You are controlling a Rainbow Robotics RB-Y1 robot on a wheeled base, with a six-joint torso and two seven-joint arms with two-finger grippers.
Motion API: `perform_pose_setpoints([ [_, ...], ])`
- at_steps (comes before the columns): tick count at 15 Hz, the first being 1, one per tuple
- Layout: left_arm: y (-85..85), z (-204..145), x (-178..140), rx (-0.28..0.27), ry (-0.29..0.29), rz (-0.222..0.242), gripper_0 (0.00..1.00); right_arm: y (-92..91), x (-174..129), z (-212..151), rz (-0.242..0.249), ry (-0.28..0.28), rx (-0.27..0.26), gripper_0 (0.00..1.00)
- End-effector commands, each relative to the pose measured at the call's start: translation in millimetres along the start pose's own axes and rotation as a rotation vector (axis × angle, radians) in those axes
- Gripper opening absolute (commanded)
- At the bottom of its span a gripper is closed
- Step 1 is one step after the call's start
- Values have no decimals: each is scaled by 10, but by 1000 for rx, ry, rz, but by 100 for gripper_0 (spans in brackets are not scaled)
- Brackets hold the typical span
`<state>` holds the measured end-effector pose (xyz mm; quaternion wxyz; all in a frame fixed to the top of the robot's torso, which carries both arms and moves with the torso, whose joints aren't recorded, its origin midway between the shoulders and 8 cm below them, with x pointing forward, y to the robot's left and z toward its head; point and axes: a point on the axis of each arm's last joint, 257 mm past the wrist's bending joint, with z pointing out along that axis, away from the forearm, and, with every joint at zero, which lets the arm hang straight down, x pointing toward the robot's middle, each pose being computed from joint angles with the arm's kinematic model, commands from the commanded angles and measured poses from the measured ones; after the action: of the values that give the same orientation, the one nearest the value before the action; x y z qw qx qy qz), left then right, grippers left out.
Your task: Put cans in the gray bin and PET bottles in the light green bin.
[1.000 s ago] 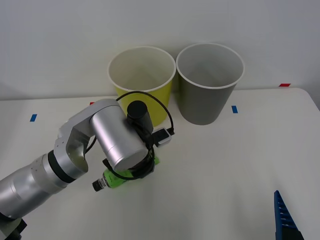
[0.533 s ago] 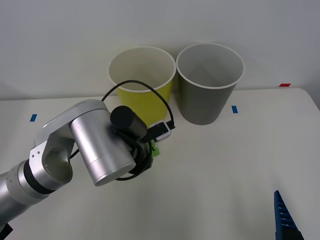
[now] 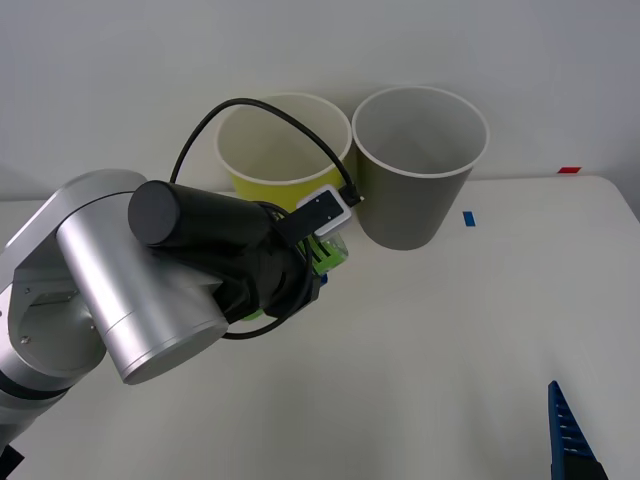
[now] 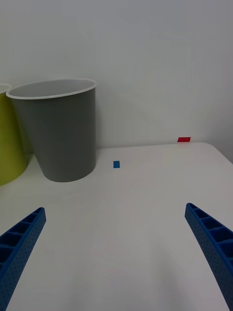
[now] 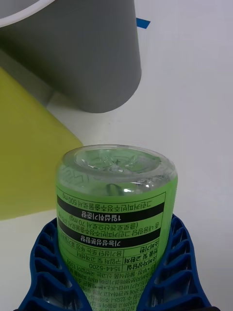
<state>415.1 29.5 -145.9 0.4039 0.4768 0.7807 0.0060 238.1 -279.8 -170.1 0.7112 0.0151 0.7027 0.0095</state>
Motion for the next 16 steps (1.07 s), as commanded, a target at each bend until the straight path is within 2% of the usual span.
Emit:
perform_pose_setpoints([
  [1, -47, -102, -44, 24, -70, 13, 0, 0, 0, 0, 0, 0, 0, 100],
  [4, -2, -211, -127, 6, -103, 20, 0, 0, 0, 0, 0, 0, 0, 100],
  [6, 80, -288, -250, -10, -152, 9, 0, 0, 0, 0, 0, 0, 0, 100],
  [11, 429, -659, -633, 1, -330, -95, 0, 0, 0, 0, 0, 0, 0, 100],
  [16, 786, -1107, -776, -14, -447, -159, 0, 0, 0, 0, 0, 0, 0, 100],
])
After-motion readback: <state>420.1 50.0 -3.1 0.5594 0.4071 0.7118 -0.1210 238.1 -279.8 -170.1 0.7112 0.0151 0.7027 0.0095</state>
